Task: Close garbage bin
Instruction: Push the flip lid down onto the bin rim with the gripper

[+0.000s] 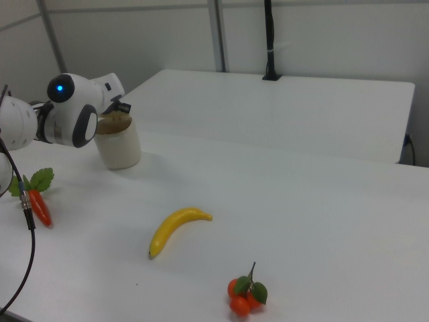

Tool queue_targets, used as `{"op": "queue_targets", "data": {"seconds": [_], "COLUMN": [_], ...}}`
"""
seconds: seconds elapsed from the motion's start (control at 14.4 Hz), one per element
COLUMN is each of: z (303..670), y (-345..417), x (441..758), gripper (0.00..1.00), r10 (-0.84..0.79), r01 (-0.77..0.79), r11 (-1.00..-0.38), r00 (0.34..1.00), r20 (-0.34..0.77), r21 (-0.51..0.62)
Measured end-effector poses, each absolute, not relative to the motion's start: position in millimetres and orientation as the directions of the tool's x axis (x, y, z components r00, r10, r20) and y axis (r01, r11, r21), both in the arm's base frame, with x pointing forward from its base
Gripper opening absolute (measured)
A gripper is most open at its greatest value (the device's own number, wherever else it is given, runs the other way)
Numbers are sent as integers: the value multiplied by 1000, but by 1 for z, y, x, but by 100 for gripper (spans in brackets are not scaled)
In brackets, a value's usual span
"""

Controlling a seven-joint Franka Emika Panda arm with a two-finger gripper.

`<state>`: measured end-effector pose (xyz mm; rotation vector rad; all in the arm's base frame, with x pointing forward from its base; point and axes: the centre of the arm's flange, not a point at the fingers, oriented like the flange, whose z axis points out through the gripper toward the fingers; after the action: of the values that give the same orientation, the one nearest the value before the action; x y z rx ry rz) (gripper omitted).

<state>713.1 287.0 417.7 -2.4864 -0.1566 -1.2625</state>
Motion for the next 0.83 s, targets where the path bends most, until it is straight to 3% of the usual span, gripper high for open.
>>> {"op": "queue_targets", "data": {"seconds": [0.55,0.83], "z": [430,408], "y": [297,296], "x": [688,676], "gripper": [0,0], "r10": [-42,-20], "r01": [271,265], "r11": [-925,-929], "r00": [622,662], "r20": [782,750], "r21": [-266,-259]}}
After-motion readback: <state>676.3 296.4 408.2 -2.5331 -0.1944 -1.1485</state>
